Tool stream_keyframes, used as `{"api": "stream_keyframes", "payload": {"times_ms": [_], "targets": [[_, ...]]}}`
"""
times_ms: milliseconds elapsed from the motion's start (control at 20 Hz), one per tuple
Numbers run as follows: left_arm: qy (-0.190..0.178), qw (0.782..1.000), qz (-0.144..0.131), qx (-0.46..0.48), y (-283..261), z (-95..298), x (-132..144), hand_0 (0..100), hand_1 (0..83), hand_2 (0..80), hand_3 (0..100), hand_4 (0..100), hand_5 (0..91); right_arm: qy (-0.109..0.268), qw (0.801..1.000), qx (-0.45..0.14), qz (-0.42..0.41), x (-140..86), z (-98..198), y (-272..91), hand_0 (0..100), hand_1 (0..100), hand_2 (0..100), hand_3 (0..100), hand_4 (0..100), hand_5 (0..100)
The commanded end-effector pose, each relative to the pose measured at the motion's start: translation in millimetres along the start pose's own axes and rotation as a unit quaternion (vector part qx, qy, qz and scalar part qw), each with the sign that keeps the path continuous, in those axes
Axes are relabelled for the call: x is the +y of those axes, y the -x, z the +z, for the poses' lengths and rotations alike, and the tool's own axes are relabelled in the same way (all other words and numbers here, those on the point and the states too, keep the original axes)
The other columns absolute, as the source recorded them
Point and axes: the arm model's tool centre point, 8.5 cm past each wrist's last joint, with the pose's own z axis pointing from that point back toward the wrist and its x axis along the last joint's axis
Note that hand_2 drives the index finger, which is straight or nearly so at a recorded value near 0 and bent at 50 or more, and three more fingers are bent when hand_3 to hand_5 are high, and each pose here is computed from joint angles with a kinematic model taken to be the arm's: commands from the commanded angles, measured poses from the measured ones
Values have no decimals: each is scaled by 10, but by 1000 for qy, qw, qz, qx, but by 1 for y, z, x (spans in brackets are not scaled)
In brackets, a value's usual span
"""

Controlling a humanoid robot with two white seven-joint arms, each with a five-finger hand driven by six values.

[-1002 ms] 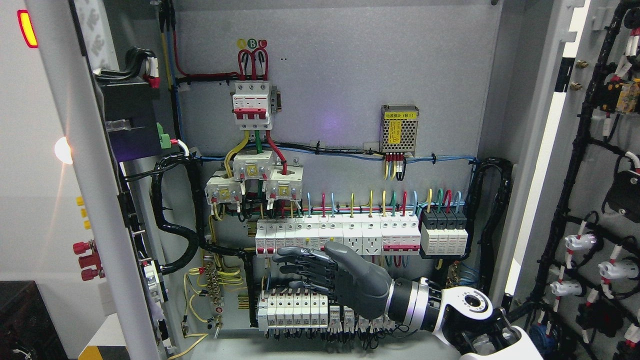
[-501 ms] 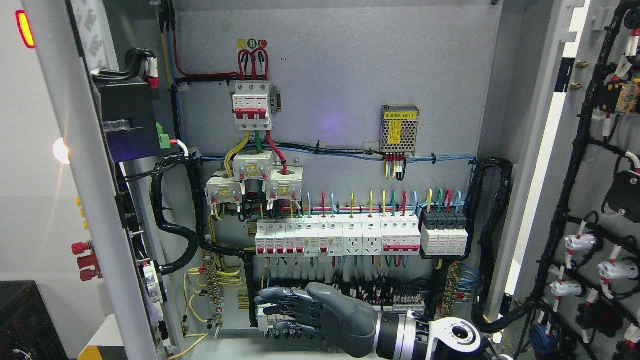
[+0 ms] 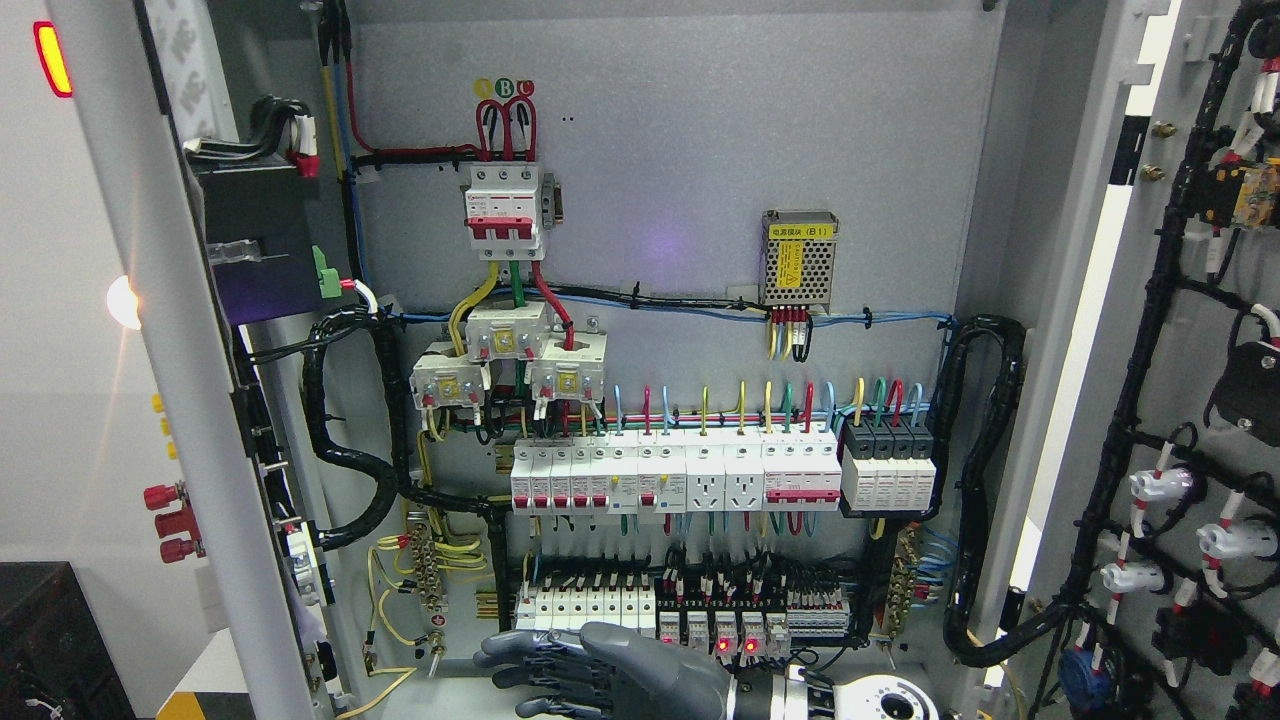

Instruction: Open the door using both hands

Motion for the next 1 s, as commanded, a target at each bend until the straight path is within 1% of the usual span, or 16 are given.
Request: {"api": "stream_keyframes", "payload": {"times_ms": [0,100,250,501,701,952], "targets": [[2,1000,-16,1,1,0,-1,0,0,0,0,0,0,-33,999,2,-2,25,-14,8,191,0,0,0,0,0],[2,1000,-16,-1,-1,0,-1,0,0,0,0,0,0,-37,999,2,-2,28,-16,8,191,0,0,0,0,0],[2,1000,-16,1,1,0,-1,0,0,0,0,0,0,-51,999,-9,1,39,-25,4,191,0,0,0,0,0],[2,1000,-17,1,1,0,-1,0,0,0,0,0,0,-64,998,-29,-3,50,-43,-2,191,0,0,0,0,0],[2,1000,-16,0,0,0,-1,0,0,0,0,0,0,-79,996,-33,-6,60,-55,-2,191,0,0,0,0,0],[1,1000,-16,1,1,0,0,0,0,0,0,0,0,-86,996,-34,-7,65,-60,-2,191,0,0,0,0,0]]}}
